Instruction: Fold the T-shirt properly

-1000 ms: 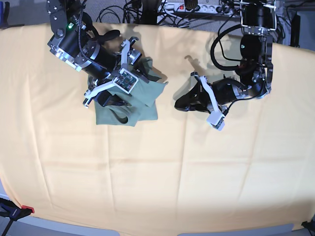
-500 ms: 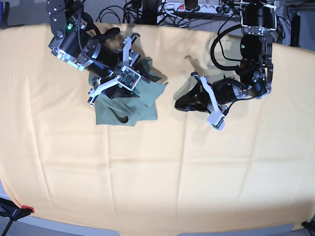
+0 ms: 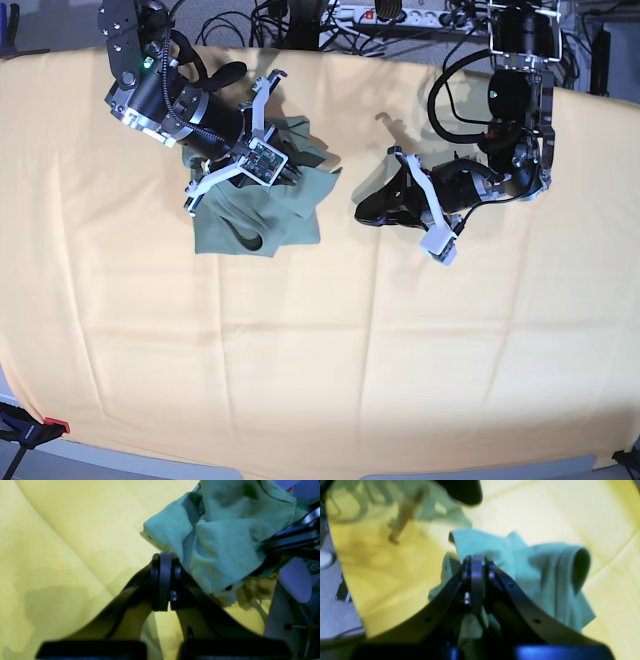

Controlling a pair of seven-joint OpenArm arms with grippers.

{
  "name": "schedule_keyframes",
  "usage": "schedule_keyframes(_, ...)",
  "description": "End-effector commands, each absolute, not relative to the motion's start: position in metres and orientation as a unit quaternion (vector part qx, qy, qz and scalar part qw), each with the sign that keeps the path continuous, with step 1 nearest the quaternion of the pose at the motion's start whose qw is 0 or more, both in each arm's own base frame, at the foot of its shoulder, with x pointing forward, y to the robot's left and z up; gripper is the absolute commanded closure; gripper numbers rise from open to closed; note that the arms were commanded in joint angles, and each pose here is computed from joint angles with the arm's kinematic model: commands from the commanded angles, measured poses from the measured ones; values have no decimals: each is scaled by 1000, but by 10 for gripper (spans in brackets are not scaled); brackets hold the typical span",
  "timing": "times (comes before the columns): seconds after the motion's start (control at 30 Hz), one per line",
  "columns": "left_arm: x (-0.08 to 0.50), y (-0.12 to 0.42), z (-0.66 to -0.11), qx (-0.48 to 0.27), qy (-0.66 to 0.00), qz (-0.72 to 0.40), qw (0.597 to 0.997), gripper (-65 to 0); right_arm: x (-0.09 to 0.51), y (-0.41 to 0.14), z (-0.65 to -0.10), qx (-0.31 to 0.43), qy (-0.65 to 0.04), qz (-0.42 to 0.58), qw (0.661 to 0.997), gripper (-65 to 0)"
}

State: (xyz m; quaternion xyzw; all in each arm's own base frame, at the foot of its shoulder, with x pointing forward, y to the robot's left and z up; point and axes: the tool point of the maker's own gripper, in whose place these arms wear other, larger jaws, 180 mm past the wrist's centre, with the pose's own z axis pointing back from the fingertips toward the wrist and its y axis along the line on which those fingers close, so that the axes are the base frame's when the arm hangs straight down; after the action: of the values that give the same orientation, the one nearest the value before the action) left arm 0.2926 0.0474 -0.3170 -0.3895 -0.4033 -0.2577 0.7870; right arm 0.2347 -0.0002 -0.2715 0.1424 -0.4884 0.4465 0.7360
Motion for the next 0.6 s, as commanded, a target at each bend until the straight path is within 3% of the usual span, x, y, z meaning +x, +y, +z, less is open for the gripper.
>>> schedule_keyframes(0.0, 300, 46, -299, -399, -429, -260, 768, 0, 241, 2, -257, 144, -517, 432, 724, 0)
schedule_keyframes(0.27, 299, 45, -298, -402, -429, -258, 767, 0, 265, 7, -222, 150, -578, 408, 691, 0)
schedule_keyframes(0.37, 299, 45, -298, -402, -429, -258, 767, 0, 267, 25, -221, 190, -577, 421, 674, 0)
schedule_keyframes(0.57, 299, 45, -298, -402, -429, -258, 767, 0, 290, 70, -237, 231, -555, 434, 671, 0)
